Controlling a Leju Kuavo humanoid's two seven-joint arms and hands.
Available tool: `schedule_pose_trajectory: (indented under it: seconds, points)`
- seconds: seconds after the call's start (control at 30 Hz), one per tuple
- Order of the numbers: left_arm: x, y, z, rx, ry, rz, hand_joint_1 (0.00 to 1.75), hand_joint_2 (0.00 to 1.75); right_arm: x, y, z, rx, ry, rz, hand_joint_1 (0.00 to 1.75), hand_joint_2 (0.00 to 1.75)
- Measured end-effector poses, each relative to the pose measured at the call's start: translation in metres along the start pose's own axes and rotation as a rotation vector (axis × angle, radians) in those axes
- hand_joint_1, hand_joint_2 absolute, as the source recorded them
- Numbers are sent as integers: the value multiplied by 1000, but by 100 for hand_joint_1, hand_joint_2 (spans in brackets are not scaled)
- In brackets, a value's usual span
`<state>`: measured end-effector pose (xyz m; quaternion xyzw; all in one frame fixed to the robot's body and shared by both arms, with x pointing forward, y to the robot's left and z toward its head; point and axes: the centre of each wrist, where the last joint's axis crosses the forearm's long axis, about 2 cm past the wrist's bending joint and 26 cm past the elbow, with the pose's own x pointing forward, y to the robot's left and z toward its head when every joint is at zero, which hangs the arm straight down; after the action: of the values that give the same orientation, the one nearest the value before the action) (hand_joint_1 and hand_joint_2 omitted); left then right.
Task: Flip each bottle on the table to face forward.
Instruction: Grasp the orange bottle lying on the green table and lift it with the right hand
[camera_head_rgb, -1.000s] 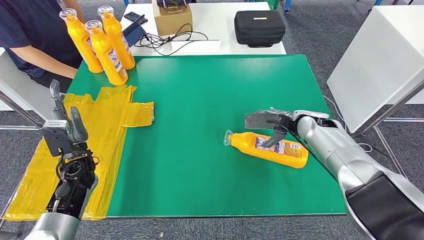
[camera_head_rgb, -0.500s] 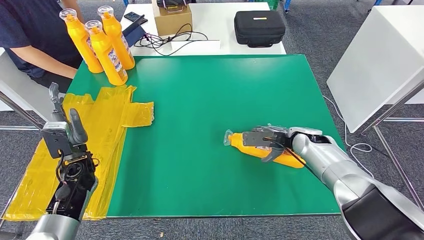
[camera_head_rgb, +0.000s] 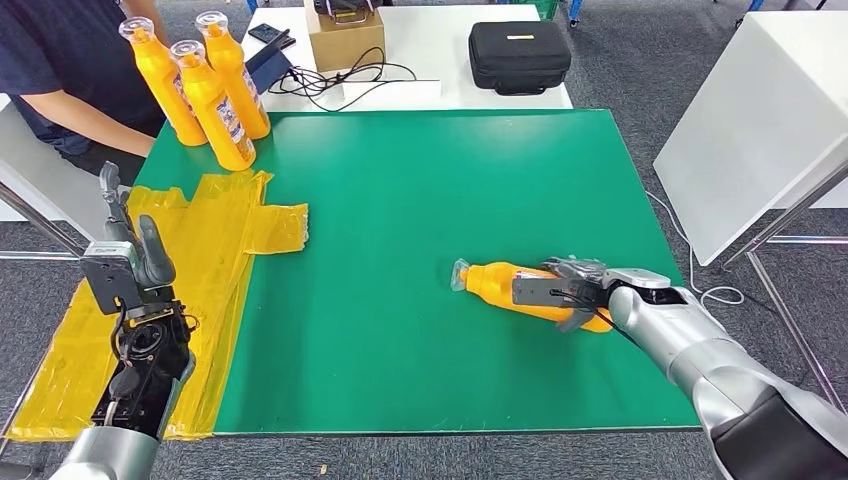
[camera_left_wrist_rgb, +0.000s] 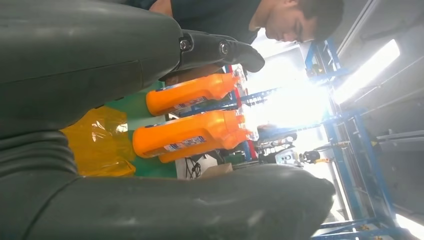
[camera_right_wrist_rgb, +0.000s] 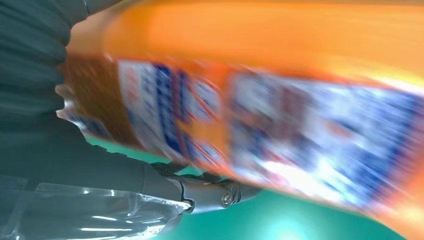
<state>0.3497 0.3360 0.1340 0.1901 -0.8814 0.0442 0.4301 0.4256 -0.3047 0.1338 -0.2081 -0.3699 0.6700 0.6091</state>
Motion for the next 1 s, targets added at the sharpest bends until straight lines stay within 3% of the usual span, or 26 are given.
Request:
schedule_pose_trajectory:
  seconds: [0.27,0.3,0.4,0.43,1.0]
  points:
    - [-1,2,-1,9,2,-2,0,0,-15,8,5,-5,27,17,0,175]
    - [-1,3,0,9,3,-3,0,0,-16,8,5,-5,30,19,13,175]
    - [-1,3,1,11,5,-4,0,0,-18,12,6,-5,38,28,140,175]
    - [-1,4,1,12,5,-5,0,0,-19,13,7,-3,39,29,171,175]
    - [-1,3,4,10,5,-12,0,0,-22,14,9,-2,19,22,175,175]
